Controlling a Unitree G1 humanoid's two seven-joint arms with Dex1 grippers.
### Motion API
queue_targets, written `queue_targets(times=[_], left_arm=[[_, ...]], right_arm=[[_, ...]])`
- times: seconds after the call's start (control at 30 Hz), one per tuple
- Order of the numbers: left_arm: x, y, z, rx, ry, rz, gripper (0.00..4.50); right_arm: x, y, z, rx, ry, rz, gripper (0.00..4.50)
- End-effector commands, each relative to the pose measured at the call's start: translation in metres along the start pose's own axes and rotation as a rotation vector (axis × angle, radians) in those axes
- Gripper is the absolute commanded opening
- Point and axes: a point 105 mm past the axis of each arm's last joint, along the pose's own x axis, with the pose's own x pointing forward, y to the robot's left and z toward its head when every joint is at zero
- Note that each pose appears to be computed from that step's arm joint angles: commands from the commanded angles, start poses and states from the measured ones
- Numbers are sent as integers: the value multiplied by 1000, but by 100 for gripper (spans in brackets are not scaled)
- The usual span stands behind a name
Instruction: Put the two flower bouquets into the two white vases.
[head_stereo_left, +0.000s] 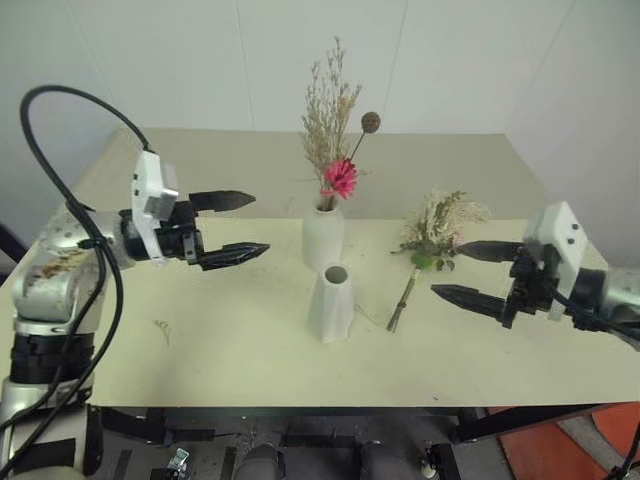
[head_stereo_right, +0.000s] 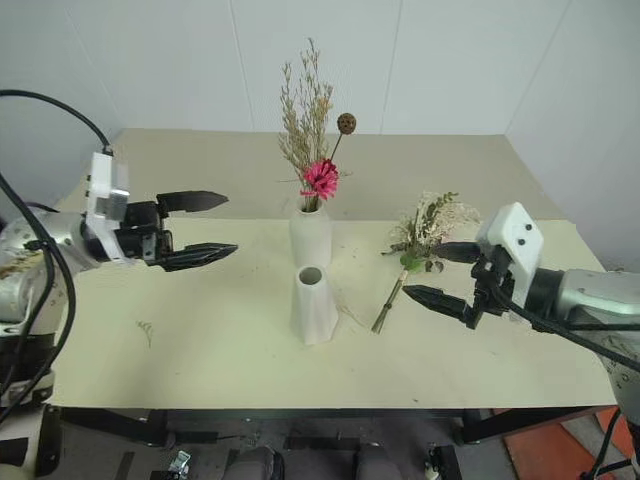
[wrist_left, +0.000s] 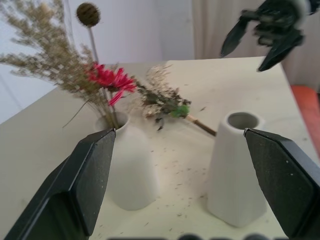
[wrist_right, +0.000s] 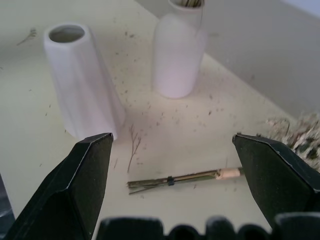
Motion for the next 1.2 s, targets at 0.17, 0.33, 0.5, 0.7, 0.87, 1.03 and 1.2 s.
queue_targets(times=[0.17,0.33,0.5,0.7,0.87,1.03,1.2], left_arm=[[-4,-10,21,88,-37,-90,449],[-5,-15,24,105,-44,-106,449],[-6,-18,25,110,-41,-98,449],[-9,-18,27,118,-31,-76,449],[-9,-21,25,112,-30,-71,450],[-9,-24,25,100,-33,-74,450],[-9,-27,25,83,-34,-84,450]], right_arm=[[22,-13,-5,360,251,-8,450],[46,-48,-20,579,382,-155,450],[67,-68,-35,735,473,-268,450],[84,-72,-44,785,540,-333,450],[99,-75,-45,777,537,-340,432],[110,-84,-49,768,513,-375,285],[111,-95,-50,784,465,-414,113]])
